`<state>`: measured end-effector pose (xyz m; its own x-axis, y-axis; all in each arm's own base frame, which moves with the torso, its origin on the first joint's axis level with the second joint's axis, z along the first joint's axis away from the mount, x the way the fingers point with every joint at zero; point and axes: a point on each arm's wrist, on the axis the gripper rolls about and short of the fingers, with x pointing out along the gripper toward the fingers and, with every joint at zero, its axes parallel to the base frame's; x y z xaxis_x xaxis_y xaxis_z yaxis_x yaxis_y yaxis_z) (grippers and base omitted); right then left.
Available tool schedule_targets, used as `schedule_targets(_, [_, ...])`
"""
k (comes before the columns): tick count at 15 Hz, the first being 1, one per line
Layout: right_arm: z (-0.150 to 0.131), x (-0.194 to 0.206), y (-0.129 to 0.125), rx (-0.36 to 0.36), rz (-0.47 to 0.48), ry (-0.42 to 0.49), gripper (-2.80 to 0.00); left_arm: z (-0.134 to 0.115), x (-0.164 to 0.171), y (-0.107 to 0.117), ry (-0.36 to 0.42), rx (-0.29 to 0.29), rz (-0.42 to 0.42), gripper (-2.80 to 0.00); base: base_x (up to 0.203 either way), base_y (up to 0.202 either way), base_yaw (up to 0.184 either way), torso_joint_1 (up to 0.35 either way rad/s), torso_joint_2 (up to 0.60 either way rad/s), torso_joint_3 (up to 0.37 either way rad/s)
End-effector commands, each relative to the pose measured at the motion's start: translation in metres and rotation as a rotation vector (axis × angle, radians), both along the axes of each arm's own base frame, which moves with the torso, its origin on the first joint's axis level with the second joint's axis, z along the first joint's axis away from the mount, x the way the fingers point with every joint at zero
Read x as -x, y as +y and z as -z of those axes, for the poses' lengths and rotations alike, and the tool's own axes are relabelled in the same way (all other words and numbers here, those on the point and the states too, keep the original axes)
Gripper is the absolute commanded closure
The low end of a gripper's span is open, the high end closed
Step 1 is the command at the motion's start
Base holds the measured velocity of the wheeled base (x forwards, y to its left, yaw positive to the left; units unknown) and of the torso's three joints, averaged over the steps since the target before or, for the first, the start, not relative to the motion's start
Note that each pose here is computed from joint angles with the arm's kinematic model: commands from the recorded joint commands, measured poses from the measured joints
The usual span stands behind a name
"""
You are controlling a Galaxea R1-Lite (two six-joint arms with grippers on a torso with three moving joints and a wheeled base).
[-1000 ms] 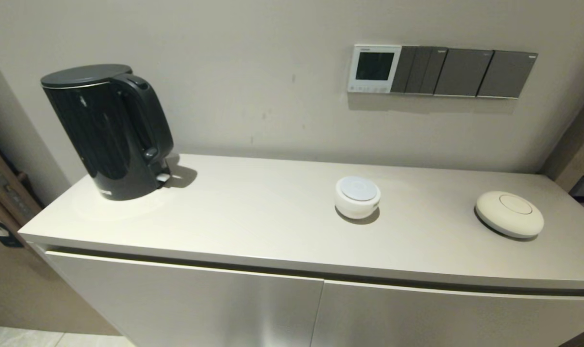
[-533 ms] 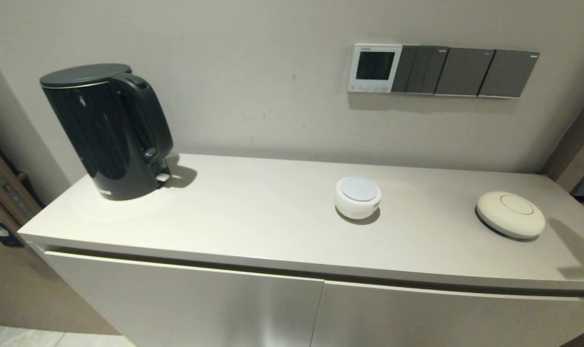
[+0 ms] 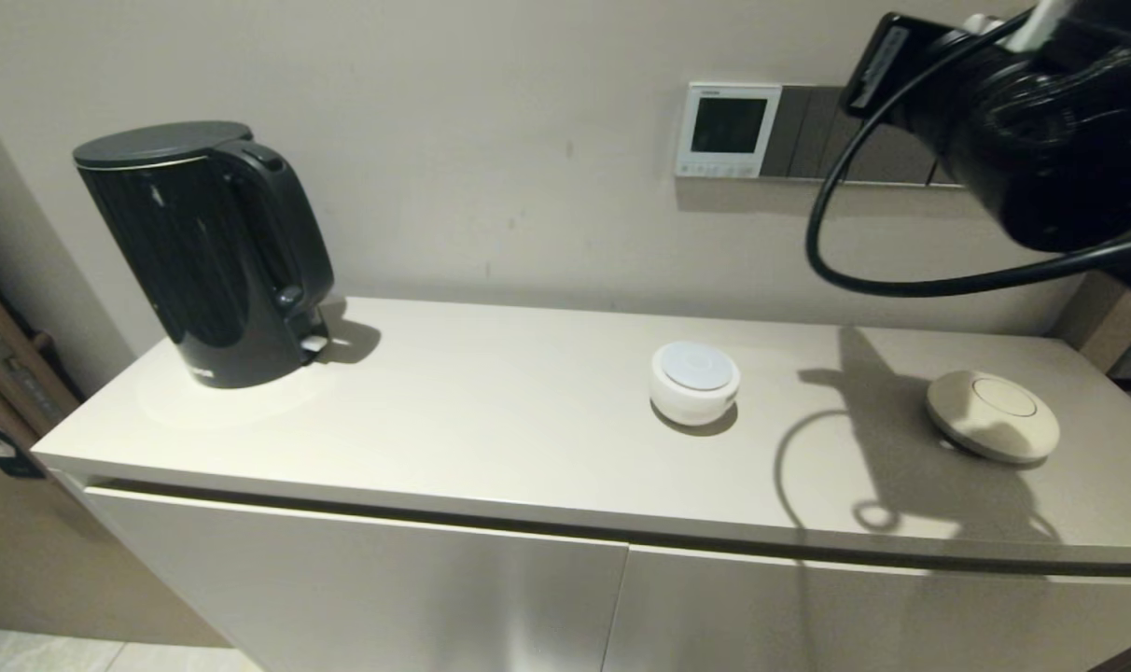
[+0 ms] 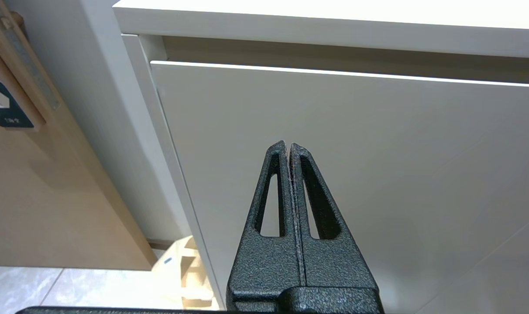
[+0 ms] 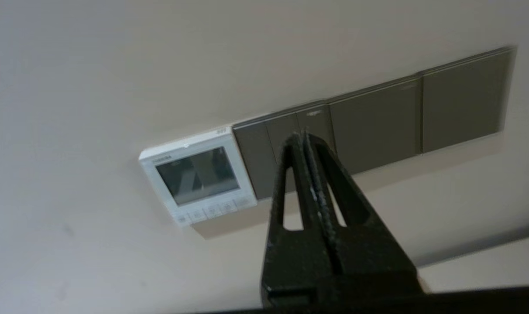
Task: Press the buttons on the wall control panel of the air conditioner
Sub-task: Turn on the central air conditioner
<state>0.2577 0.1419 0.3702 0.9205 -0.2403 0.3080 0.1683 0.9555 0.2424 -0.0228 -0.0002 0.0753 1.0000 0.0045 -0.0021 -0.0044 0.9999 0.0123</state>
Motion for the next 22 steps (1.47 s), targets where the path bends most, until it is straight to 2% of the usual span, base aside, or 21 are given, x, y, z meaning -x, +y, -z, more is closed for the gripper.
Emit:
schedule_targets(1, [0.034, -0.044, 0.028, 0.029, 0.01, 0.043, 0.0, 0.0, 0.0, 0.0, 0.0, 0.0, -0.001, 0.0, 0.0, 0.0, 0.0, 0.0, 0.0, 0.0])
schedule_targets(5, [0.056, -0.071, 0.044, 0.045, 0.007, 0.027, 0.0, 0.0, 0.0, 0.0, 0.001, 0.0, -0.003, 0.0, 0.0, 0.0, 0.0, 0.0, 0.0, 0.0])
schedule_targets(11, [0.069, -0.086, 0.052, 0.07, -0.018, 0.035, 0.0, 0.0, 0.0, 0.0, -0.001, 0.0, 0.0, 0.0, 0.0, 0.0, 0.0, 0.0, 0.0, 0.0])
schedule_targets(22, [0.088, -0.106, 0.038, 0.099, 0.034, 0.08, 0.0, 0.0, 0.0, 0.0, 0.001, 0.0, 0.0, 0.0, 0.0, 0.0, 0.0, 0.0, 0.0, 0.0])
